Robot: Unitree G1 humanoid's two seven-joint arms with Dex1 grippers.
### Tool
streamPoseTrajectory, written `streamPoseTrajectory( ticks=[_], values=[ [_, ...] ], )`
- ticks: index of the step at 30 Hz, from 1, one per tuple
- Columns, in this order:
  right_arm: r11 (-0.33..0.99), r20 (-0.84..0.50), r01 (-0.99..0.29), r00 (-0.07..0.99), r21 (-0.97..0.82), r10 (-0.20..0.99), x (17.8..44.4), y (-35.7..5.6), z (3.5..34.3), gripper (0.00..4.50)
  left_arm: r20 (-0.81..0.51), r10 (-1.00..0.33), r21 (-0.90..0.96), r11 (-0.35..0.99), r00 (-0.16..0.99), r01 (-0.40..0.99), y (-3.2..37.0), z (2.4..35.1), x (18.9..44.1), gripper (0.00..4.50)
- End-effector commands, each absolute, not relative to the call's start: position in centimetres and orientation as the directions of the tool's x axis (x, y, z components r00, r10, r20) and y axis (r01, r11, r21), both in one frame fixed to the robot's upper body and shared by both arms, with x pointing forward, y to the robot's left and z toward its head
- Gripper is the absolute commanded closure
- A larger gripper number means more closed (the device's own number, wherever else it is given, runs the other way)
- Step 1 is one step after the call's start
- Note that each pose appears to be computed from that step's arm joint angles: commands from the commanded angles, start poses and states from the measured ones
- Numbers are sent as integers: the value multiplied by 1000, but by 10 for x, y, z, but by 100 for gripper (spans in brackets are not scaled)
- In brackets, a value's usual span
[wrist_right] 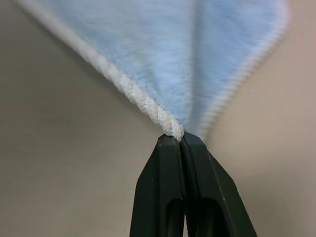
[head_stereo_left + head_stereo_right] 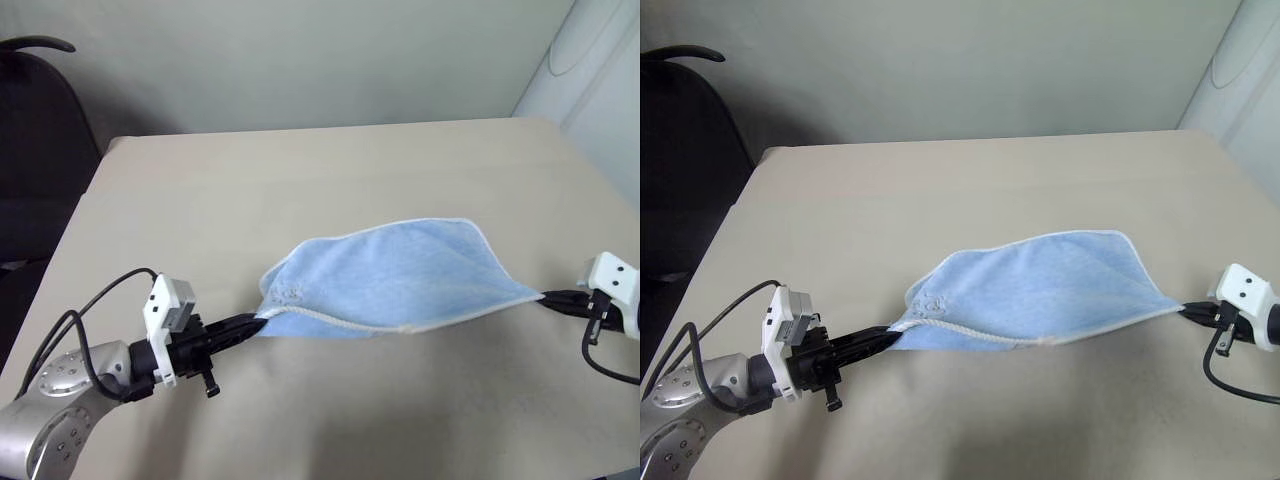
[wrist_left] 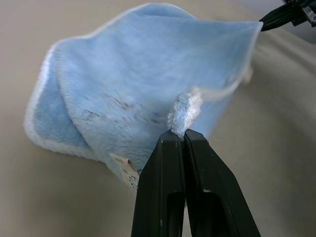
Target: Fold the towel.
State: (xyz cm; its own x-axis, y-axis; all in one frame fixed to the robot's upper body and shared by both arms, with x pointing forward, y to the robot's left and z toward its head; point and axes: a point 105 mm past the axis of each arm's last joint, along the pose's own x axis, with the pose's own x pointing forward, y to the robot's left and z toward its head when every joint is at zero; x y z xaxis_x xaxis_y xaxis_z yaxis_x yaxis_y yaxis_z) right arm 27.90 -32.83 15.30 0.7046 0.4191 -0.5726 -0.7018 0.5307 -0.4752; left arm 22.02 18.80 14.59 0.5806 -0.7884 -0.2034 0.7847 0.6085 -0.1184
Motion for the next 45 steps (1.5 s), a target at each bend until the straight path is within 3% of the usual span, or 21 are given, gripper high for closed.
streamPoseTrajectory(
  ticks=[1,9,18,23,33,35,38,45],
  values=[
    [500,-495,-603,797,-622,344,293,-342,179,450,-172,-801,-97,593,573,799,184,155,218,444],
    [451,-445,-588,807,-671,389,316,-327,184,450,-124,-790,-133,613,601,778,179,156,221,444],
    [381,-353,-469,873,-797,337,382,-307,194,450,-69,-619,-78,785,782,614,205,162,271,444],
    [334,-329,-420,896,-844,297,416,-286,194,450,-132,-498,18,863,857,505,220,148,303,444],
    [198,-348,-403,900,-893,262,437,-262,175,450,-182,-493,100,851,851,515,210,129,319,444],
    [188,-342,-391,906,-901,248,437,-264,173,404,-184,-499,100,847,847,522,209,127,319,450],
    [173,-327,-369,917,-913,228,436,-269,173,318,-184,-501,84,849,846,521,209,126,319,378],
    [130,-223,-250,956,-959,193,434,-283,188,82,-178,-483,92,859,857,504,213,127,321,135]
  ],
)
